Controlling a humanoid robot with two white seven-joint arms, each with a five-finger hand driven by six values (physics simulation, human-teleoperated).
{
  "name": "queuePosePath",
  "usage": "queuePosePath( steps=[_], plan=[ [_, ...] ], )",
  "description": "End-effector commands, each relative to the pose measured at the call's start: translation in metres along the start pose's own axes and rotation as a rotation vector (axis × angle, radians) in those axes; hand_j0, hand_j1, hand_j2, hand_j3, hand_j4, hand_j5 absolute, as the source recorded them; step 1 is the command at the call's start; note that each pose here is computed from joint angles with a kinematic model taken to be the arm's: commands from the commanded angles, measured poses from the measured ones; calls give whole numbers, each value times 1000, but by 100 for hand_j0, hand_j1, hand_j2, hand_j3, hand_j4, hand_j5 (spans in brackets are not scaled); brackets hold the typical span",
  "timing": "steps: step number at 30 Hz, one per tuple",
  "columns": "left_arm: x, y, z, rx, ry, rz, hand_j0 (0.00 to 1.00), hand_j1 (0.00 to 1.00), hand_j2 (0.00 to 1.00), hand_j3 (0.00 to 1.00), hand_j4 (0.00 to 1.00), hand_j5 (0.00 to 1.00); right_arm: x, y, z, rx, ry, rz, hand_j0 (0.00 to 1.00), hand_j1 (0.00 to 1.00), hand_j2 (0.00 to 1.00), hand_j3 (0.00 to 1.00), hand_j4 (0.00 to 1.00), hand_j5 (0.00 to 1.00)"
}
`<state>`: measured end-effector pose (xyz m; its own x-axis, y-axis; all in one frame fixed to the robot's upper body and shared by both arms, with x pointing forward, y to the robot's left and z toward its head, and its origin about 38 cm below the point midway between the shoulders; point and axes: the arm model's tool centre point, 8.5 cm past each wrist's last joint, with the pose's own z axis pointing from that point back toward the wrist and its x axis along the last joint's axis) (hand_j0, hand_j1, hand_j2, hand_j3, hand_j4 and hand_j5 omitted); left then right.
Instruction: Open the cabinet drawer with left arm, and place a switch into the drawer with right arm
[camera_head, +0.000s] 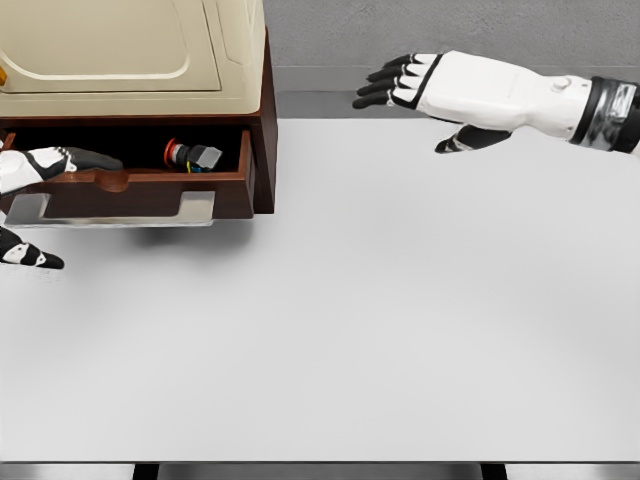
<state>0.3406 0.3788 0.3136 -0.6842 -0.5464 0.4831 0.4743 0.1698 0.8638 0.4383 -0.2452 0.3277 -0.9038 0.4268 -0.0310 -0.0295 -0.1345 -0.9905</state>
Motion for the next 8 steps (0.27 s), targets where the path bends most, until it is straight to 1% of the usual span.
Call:
queuePosePath(
  steps=[1, 2, 3, 6, 8],
  plan=[
    [1, -17, -22, -34, -75, 39, 100, 100, 100, 100, 100, 100, 0, 8, 33, 55, 39, -7, 100, 100, 100, 100, 100, 100],
    [4, -24, -37, -58, -126, 46, 100, 100, 100, 100, 100, 100, -1, 7, 37, 61, 47, -3, 100, 100, 100, 100, 100, 100],
    [6, -26, -44, -60, -148, 43, 100, 100, 100, 100, 100, 100, -2, 8, 38, 62, 49, -5, 100, 100, 100, 100, 100, 100],
    [9, -23, -52, -46, -174, 35, 100, 100, 100, 100, 100, 100, -2, 8, 38, 61, 50, -6, 100, 100, 100, 100, 100, 100],
    [10, -24, -56, -44, -186, 33, 100, 100, 100, 100, 100, 100, -2, 8, 39, 61, 53, -7, 100, 100, 100, 100, 100, 100]
  ],
)
